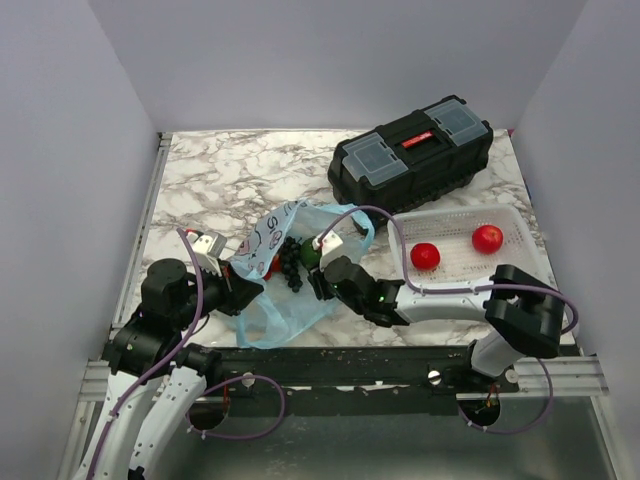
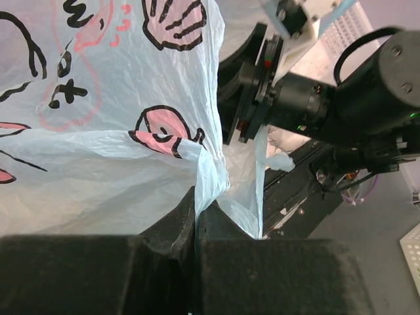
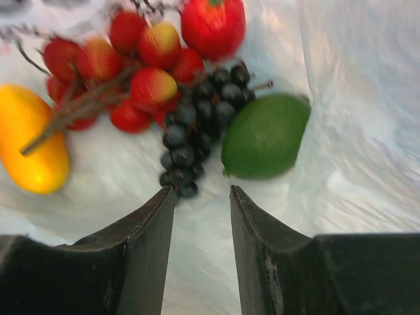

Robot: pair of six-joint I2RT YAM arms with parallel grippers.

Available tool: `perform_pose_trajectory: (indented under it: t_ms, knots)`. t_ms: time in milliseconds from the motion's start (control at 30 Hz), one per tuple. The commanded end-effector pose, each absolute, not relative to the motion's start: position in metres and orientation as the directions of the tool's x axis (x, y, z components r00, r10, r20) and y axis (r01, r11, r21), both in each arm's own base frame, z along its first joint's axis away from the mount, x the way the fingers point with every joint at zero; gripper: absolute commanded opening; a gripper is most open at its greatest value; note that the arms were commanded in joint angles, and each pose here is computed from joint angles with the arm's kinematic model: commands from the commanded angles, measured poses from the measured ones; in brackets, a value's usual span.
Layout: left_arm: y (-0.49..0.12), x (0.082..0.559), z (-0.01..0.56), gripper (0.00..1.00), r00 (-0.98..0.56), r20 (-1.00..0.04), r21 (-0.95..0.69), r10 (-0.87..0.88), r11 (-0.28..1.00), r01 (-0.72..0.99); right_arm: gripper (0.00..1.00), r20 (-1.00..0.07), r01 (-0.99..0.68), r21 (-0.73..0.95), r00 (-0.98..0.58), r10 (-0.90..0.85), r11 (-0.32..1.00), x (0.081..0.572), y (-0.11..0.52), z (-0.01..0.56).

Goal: Take the fake fruits out of the plastic bag
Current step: Take out the fake fruit from the plastic bag.

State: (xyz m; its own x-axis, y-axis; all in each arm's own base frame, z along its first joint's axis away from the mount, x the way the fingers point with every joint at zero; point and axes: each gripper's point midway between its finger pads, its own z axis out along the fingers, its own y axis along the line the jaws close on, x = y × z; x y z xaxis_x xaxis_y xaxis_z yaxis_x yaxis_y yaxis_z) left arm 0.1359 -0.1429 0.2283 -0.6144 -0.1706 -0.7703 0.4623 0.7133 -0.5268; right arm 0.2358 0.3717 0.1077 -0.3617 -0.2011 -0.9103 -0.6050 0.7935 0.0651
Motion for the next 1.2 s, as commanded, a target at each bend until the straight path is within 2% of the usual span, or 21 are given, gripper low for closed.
perform_pose_trajectory:
  t_ms: [0,267,367,467,600,1167]
  knots:
    - [-0.143,0.136,0.225,0.00,-0.612,-0.774,-0.520,-0.162,0.715,0.468,0.42,-0.917,-0.573,0.067,-0.357,-0.175,0.817,0.225,0.359,0.098]
    - [-0.143,0.137,0.224,0.00,-0.616,-0.772,-0.520,-0.160,0.717,0.464,0.43,-0.921,-0.531,0.058,-0.354,-0.160,0.846,0.229,0.349,0.099]
    - [-0.143,0.137,0.224,0.00,-0.616,-0.771,-0.520,-0.161,0.718,0.463,0.49,-0.934,-0.521,0.067,-0.332,-0.130,0.851,0.236,0.359,0.117]
    - [-0.143,0.137,0.224,0.00,-0.616,-0.771,-0.520,-0.162,0.718,0.462,0.54,-0.954,-0.461,0.084,-0.293,-0.062,0.883,0.251,0.363,0.135]
    - [-0.142,0.138,0.224,0.00,-0.616,-0.771,-0.520,-0.164,0.721,0.458,0.55,-0.958,-0.329,0.102,-0.285,0.004,0.939,0.271,0.365,0.140]
    - [-0.142,0.139,0.224,0.00,-0.617,-0.768,-0.522,-0.172,0.725,0.448,0.71,-0.971,-0.266,-0.017,-0.224,-0.079,0.964,0.297,0.386,0.111]
